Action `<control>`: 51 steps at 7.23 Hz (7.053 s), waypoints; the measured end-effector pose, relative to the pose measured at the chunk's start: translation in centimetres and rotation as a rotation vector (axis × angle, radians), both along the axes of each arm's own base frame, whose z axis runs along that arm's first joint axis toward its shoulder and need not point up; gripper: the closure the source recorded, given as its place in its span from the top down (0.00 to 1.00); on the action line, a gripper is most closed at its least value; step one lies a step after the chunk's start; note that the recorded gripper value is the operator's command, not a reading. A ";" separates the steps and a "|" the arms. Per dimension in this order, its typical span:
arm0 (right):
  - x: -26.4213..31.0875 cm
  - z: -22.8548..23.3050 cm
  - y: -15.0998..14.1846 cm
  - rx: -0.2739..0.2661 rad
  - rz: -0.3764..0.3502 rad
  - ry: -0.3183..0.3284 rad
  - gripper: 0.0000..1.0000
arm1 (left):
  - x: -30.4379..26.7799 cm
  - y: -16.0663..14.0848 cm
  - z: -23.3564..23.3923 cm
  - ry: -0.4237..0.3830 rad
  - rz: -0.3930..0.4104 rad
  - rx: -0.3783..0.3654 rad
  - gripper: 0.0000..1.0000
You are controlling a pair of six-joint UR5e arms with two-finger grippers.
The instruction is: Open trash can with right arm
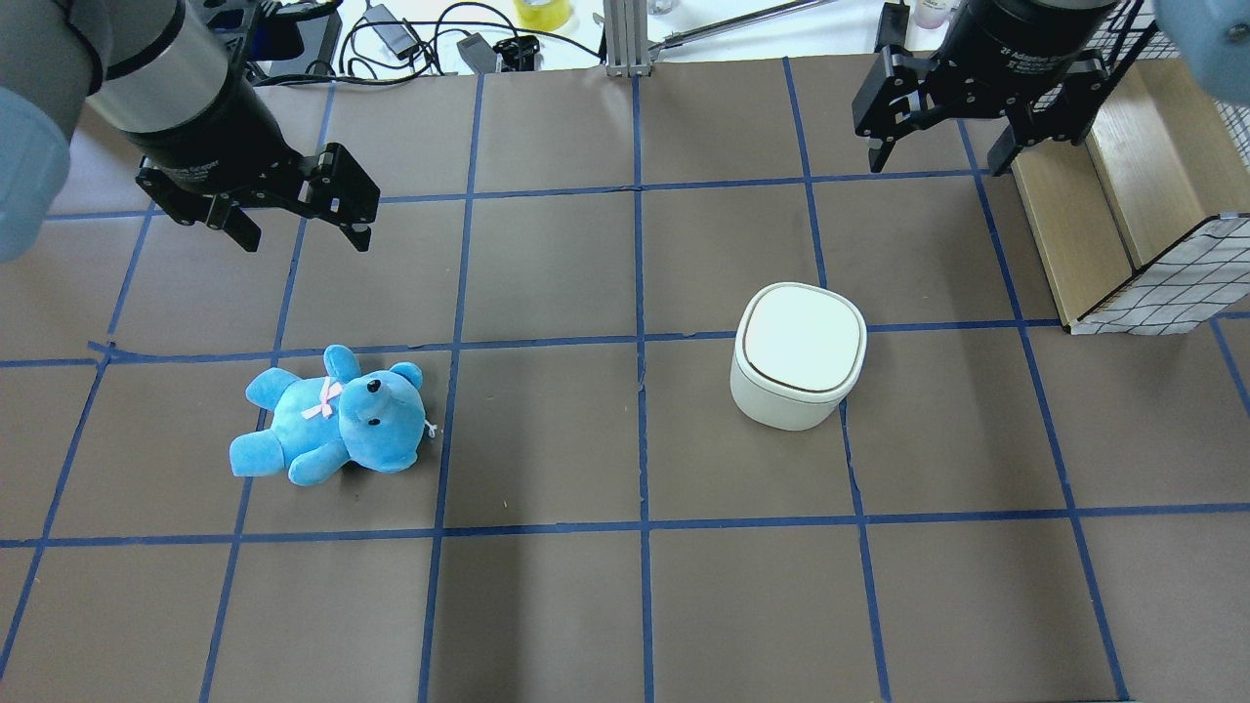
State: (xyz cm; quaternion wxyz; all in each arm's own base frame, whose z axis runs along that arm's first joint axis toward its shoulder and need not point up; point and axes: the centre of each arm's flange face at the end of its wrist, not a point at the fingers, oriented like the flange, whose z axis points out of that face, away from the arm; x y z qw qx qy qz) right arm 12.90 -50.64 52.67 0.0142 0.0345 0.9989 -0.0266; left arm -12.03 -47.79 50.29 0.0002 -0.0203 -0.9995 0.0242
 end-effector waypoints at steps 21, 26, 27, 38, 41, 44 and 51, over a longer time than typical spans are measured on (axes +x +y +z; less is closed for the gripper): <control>3.9 -20.5 -0.5 0.062 0.014 0.015 0.00 | 0.0 0.0 0.0 0.001 0.000 0.000 1.00; 4.1 -20.0 -0.3 0.136 0.025 0.008 0.00 | 0.0 0.0 0.0 0.001 0.000 0.000 1.00; 4.1 -20.3 -0.3 0.148 0.030 0.008 0.00 | 0.0 0.0 0.0 0.000 0.000 0.000 1.00; 4.1 -21.6 -0.3 0.172 0.045 0.009 0.00 | 0.0 0.0 0.0 0.000 0.000 0.000 1.00; 4.1 -21.3 -0.4 0.181 0.036 0.012 0.00 | 0.0 0.0 0.0 0.000 0.000 0.000 1.00; 4.1 -15.9 -0.9 0.229 0.029 0.018 0.00 | 0.0 0.0 0.0 0.000 0.000 0.000 1.00; 2.4 -1.9 -1.9 0.131 0.045 0.020 1.00 | 0.0 0.0 0.0 0.000 0.000 0.000 1.00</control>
